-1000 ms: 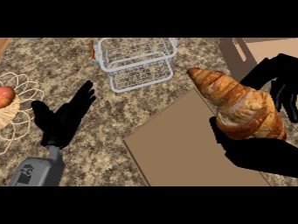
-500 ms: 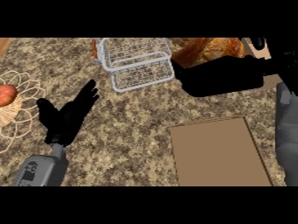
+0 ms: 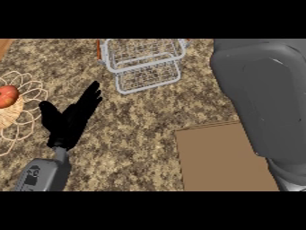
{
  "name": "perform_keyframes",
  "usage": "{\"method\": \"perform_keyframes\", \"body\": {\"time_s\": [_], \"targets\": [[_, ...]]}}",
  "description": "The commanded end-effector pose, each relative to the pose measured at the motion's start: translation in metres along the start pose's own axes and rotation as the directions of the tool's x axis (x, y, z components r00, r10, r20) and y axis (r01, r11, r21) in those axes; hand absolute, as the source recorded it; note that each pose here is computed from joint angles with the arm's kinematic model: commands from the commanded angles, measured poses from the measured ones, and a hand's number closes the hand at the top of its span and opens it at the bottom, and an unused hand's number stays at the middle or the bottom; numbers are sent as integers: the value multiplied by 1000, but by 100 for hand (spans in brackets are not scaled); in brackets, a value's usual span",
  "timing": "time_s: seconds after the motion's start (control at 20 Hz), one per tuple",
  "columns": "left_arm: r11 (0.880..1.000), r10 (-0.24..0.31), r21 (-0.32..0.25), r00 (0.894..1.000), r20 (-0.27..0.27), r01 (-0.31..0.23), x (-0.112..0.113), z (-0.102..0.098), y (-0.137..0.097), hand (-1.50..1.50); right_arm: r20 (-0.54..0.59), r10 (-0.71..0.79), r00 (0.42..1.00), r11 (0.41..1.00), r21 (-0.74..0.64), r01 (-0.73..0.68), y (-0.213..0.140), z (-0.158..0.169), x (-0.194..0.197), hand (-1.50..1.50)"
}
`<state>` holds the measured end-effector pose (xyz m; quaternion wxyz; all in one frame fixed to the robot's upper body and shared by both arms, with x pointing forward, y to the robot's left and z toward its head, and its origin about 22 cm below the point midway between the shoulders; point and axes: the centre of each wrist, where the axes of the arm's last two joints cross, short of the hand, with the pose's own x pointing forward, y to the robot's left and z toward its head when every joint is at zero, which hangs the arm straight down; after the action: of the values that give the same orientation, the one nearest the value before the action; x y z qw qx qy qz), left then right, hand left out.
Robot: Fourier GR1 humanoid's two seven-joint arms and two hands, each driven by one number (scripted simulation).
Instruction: Pick the croissant from the tray and place it in the tiered basket
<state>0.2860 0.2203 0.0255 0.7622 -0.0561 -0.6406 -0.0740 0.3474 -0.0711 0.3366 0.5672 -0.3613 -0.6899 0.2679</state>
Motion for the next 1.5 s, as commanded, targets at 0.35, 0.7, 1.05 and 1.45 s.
{"method": "perform_keyframes", "body": {"time_s": [0.35,0.7,1.05,1.45], "targets": [[1000,-2,-18,1000,-2,2,20,-2,-2,0,-9,-80,997,997,17,80,80,-51,4,150],[999,-11,-44,1000,27,12,4,-5,-16,0,-86,-359,929,933,-8,360,96,-67,-21,150],[996,-16,-91,1000,13,17,14,-9,-18,0,0,-450,893,890,77,448,121,-71,-26,-150],[997,-15,-77,1000,25,16,0,-9,-15,0,142,-477,867,869,-73,490,113,-73,6,-150]]}}
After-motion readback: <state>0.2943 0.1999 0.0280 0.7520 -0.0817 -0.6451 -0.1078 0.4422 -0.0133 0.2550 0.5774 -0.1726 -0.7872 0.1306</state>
